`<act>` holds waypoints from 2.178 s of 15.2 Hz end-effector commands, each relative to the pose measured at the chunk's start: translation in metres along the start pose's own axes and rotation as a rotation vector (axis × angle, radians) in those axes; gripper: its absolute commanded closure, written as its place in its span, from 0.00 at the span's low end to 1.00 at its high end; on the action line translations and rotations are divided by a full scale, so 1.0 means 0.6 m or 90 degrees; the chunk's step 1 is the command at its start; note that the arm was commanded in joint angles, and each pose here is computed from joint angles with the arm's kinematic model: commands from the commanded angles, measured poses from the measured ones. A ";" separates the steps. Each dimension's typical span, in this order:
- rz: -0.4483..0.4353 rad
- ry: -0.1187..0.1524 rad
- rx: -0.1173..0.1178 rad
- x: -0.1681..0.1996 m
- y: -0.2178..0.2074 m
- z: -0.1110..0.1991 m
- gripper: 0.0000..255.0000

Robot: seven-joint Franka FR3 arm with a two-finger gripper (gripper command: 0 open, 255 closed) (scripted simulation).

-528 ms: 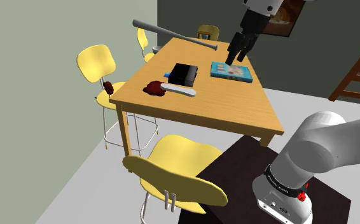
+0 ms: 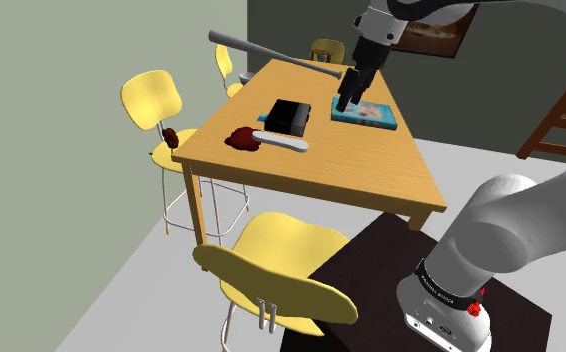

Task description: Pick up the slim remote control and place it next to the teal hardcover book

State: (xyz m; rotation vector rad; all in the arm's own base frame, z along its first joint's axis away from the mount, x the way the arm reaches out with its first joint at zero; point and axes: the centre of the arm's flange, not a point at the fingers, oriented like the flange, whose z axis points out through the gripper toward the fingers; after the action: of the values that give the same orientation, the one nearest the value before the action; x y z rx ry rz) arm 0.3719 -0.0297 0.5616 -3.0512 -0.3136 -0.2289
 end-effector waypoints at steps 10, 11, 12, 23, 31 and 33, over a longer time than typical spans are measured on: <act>-0.132 -0.020 -0.005 0.163 0.081 0.166 0.00; -0.144 -0.022 -0.006 0.178 0.086 0.181 0.00; -0.156 -0.024 -0.006 0.194 0.092 0.196 0.00; -0.286 -0.045 -0.011 0.365 0.133 0.368 0.00; -0.292 -0.046 -0.011 0.369 0.136 0.438 0.00; -0.292 -0.046 -0.011 0.369 0.136 0.443 0.00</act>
State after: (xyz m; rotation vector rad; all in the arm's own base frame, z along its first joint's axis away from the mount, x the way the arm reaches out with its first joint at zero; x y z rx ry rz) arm 0.6400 -0.0452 0.3314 -2.9624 -1.0200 -0.1409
